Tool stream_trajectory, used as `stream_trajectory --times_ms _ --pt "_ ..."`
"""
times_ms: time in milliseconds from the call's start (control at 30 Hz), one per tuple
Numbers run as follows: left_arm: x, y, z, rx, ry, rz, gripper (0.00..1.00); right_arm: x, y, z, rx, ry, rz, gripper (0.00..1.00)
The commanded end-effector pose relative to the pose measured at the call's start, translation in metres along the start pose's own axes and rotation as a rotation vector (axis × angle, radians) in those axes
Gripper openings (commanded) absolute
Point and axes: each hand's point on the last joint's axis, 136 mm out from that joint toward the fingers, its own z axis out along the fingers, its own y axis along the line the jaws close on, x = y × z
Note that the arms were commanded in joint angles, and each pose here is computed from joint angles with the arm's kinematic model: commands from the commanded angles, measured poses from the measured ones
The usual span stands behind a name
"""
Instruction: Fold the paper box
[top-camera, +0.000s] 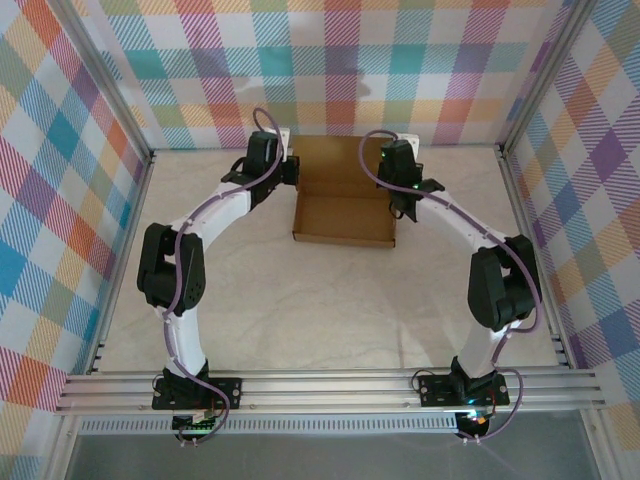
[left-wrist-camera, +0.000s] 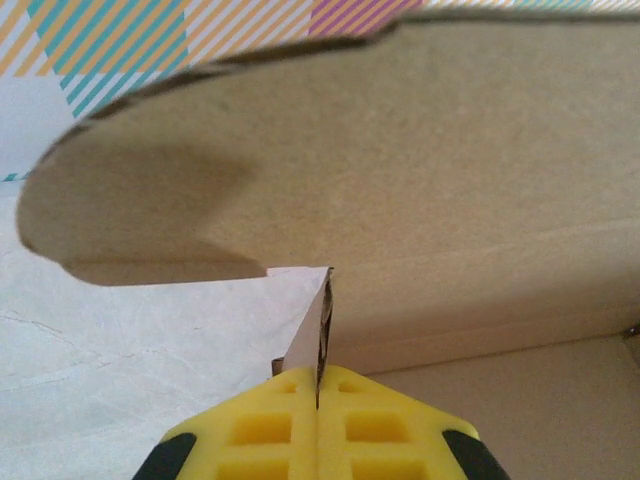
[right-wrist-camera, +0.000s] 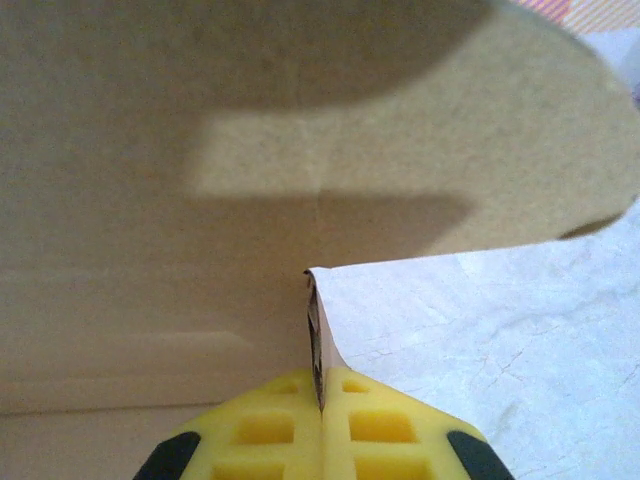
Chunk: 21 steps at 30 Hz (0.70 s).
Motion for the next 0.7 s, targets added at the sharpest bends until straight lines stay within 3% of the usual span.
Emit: stream_trajectory --times_ms 0,167,667 --pt "-0.014 -0.040 -0.013 0.091 -0.077 -0.007 0.00 -0.005 0.028 0.000 -0.085 -0.078 0.126 0.00" --pt "-0.011 -0.046 -0.016 0.081 -0.117 0.007 0.00 0.002 0.035 -0.001 -0.111 -0.144 0.101 0.00" --pt "0.021 -0.065 -0.027 0.092 -0.160 0.067 0.00 0.035 0.028 -0.008 -0.126 -0.184 0.126 0.00"
